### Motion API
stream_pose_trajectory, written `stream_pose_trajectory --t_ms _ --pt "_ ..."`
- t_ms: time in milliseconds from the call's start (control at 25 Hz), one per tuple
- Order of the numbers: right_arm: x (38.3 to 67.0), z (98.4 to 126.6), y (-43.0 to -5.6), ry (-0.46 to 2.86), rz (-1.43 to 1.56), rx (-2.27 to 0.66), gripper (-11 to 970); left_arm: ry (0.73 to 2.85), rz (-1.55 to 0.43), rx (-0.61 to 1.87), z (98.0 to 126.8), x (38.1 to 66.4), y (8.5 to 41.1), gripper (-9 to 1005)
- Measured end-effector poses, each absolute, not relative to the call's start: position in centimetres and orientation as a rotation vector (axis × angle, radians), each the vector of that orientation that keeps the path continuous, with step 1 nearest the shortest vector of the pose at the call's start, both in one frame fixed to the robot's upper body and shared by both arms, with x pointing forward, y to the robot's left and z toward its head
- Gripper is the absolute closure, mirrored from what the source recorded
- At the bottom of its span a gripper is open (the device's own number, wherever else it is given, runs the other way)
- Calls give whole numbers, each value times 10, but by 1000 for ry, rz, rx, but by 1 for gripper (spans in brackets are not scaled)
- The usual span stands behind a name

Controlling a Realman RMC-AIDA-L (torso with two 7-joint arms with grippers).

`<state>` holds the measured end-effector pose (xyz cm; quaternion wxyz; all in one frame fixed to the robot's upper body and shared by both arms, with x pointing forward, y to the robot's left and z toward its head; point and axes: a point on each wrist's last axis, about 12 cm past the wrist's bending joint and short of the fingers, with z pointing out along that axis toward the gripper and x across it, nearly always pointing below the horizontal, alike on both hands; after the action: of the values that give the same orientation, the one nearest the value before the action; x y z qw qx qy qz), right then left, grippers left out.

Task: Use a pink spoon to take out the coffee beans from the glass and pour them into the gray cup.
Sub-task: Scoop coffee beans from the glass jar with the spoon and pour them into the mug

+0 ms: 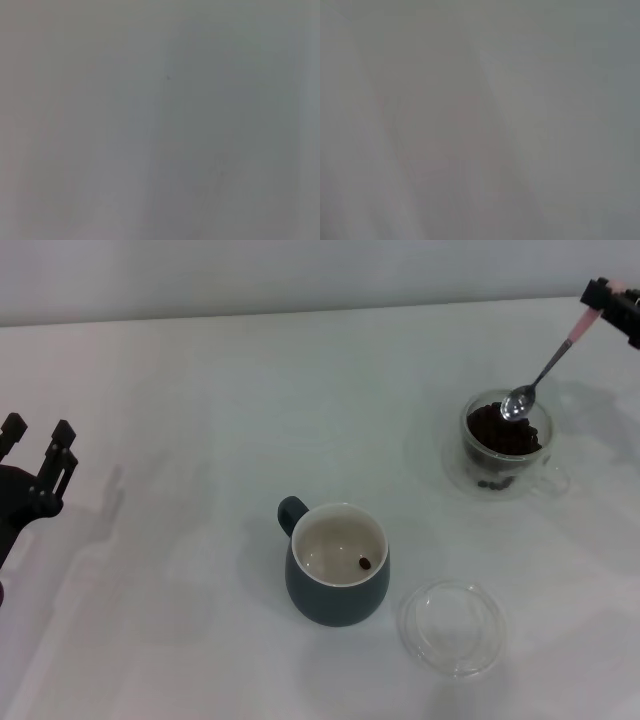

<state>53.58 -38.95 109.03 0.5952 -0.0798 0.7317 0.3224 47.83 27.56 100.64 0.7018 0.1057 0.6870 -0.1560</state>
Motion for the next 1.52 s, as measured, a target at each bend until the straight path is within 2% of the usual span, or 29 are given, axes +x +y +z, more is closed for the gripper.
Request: stream_pose_trajectory --t_ms 680,1240,1520 --pt "535 1072 -387 1789 714 -100 798 1533 -343 231 1005 476 278 445" --pt "527 1059 -397 1814 900 348 796 1531 -345 235 1005 474 277 444" --pt "523 1055 -400 1805 964 481 795 1536 -344 233 1004 471 278 445"
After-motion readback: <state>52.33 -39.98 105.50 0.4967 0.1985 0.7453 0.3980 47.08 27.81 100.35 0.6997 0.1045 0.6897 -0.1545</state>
